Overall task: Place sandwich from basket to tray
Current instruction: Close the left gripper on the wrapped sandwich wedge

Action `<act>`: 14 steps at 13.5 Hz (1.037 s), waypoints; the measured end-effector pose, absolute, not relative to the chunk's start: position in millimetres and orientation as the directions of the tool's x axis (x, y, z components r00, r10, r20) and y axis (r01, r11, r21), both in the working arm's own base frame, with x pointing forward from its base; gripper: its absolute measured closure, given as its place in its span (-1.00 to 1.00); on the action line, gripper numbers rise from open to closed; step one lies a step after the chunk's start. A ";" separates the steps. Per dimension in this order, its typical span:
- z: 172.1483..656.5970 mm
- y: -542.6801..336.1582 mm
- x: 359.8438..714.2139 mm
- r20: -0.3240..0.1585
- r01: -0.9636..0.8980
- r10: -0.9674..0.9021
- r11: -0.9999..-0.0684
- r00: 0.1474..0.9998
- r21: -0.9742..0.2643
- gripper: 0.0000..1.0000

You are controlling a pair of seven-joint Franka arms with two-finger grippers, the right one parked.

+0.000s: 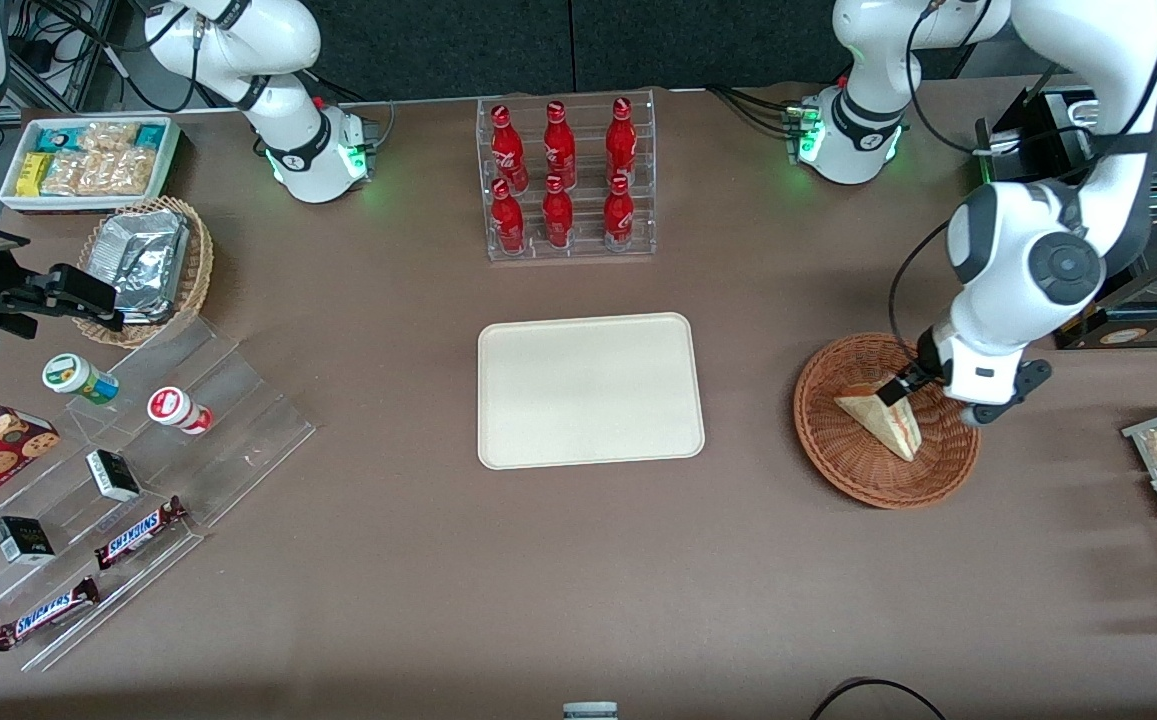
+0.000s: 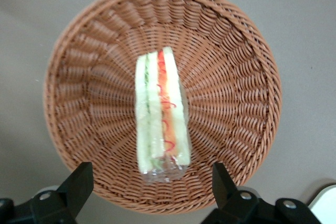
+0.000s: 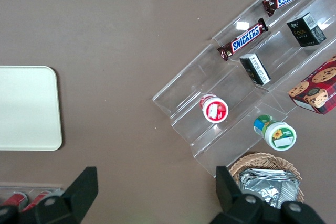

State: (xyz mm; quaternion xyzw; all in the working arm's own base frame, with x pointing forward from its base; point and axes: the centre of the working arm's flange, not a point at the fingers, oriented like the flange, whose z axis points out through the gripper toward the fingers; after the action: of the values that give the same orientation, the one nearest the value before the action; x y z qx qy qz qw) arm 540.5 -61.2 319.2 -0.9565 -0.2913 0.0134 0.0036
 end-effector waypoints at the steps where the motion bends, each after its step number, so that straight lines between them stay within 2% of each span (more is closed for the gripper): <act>1: 314.7 -64.4 540.4 -0.027 0.557 0.557 -0.830 0.830 -0.017 -1.00; 7: 289.8 -64.7 539.9 -0.029 0.561 0.561 -0.828 0.827 -0.010 -1.00; 11: 265.2 -63.3 539.0 -0.049 0.564 0.564 -0.826 0.824 -0.021 -1.00; 13: 255.4 -61.0 539.9 -0.051 0.569 0.569 -0.822 0.821 -0.020 -0.94; 14: 253.1 -60.2 540.4 -0.049 0.575 0.576 -0.818 0.816 -0.019 -0.79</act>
State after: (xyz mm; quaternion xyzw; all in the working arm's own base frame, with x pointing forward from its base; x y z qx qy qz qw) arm 540.4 -60.2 253.1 -0.9530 -0.3019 0.0263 0.0014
